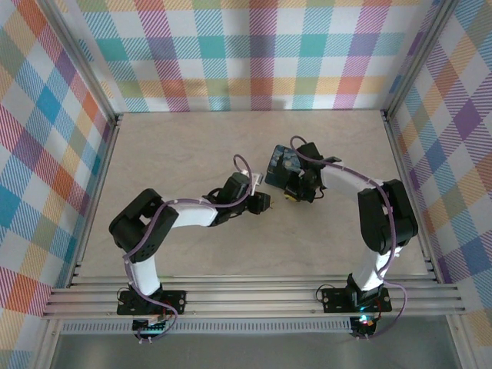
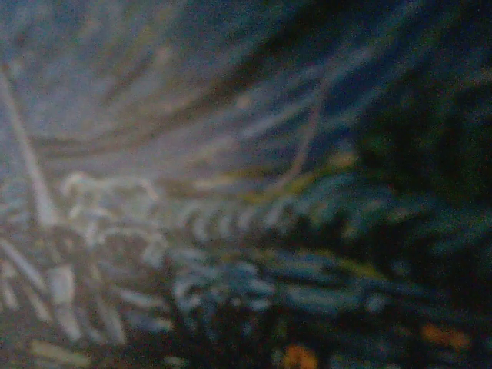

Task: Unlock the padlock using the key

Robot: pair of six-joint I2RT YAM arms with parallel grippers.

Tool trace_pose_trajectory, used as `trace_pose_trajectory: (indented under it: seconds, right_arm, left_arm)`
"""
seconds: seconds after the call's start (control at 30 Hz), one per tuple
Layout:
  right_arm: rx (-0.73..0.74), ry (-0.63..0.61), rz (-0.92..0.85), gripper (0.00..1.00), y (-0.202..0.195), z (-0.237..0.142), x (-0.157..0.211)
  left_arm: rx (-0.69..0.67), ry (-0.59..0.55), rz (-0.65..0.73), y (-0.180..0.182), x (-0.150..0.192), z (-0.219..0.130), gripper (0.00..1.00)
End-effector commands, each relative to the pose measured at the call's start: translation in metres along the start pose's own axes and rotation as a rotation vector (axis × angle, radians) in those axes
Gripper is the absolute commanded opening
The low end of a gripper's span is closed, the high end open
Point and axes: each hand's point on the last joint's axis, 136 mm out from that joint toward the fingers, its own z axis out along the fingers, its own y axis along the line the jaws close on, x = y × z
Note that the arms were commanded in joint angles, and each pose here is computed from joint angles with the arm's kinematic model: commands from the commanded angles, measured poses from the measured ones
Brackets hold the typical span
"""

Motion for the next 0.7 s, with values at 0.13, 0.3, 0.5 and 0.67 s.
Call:
trace_pose_trajectory:
  seconds: [0.13,0.3,0.5,0.67]
  right_arm:
    - [0.118,0.125,-0.211,0.0,-0.026,0.002,0.019]
    - [0.142,0.147,-0.32,0.0,-0.038,0.002,0.027]
    - [0.139,0.143,-0.349,0.0,-0.039,-0.002,0.028]
    - [0.098,0.145,-0.308,0.0,-0.029,-0.003,0.028]
  left_arm:
    - [-0.01,0.019,-0.024,-0.011,-0.041,-0.024,0.4]
    - [-0.018,0.028,-0.048,-0.014,-0.06,-0.028,0.4]
    - [0.013,0.068,-0.104,-0.017,-0.081,-0.018,0.36]
    - [0.051,0.144,-0.124,-0.023,-0.092,0.003,0.32]
